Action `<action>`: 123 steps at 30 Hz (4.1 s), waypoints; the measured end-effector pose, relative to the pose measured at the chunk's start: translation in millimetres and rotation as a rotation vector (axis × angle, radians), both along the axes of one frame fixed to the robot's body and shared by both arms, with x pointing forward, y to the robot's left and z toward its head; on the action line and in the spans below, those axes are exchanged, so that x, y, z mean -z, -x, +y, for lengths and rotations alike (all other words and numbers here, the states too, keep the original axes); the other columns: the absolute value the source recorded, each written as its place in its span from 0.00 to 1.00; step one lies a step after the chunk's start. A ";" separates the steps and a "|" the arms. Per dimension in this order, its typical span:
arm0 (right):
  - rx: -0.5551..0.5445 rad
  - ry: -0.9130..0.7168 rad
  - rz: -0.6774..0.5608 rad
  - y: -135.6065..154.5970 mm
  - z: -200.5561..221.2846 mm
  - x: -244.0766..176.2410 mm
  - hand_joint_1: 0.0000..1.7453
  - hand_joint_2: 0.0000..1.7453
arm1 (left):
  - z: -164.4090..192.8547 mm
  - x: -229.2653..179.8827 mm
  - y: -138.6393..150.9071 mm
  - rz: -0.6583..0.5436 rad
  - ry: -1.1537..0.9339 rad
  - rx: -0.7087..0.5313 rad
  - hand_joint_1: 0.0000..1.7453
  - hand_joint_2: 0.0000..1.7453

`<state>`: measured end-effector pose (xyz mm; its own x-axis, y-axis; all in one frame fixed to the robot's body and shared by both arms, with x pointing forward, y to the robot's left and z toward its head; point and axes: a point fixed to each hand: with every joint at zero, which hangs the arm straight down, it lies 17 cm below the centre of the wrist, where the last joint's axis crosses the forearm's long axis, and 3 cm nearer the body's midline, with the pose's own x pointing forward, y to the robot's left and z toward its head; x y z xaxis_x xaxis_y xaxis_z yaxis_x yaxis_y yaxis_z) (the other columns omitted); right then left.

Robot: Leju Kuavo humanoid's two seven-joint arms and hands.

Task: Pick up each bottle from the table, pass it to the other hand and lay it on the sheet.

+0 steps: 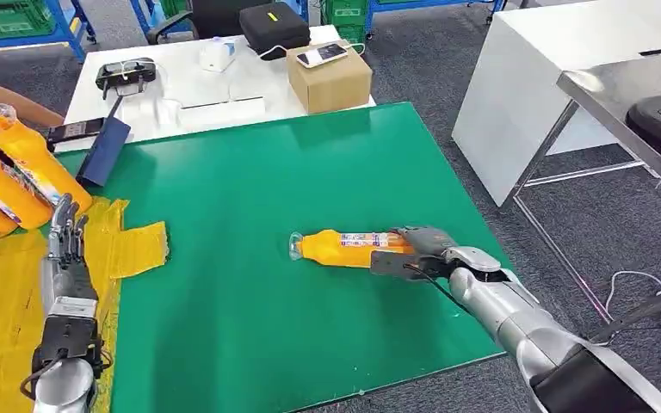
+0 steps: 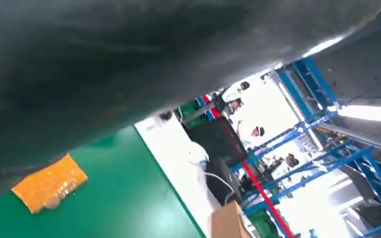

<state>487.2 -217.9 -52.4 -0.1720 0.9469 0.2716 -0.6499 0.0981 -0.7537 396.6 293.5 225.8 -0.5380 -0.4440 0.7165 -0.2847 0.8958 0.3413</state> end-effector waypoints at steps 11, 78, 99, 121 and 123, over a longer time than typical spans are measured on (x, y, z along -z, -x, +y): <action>0.021 -0.028 0.006 0.4 2.5 0.1 1.00 1.00 | -3.2 -2.6 -2.4 0.001 0.020 0.019 0.00 0.00; -0.108 -1.241 -0.176 69.8 236.5 -240.1 1.00 1.00 | -28.8 62.9 43.5 0.355 0.718 0.442 0.00 1.00; -0.181 -1.218 -0.073 96.8 293.8 -228.8 1.00 1.00 | -66.4 44.4 47.3 0.333 0.717 0.535 0.00 1.00; -0.281 -1.141 0.044 139.3 350.0 -203.3 1.00 1.00 | -86.8 29.4 43.8 0.275 0.568 0.506 0.00 1.00; -0.287 -1.137 0.048 141.6 352.0 -202.1 1.00 1.00 | -87.4 29.4 43.9 0.275 0.568 0.507 0.00 1.00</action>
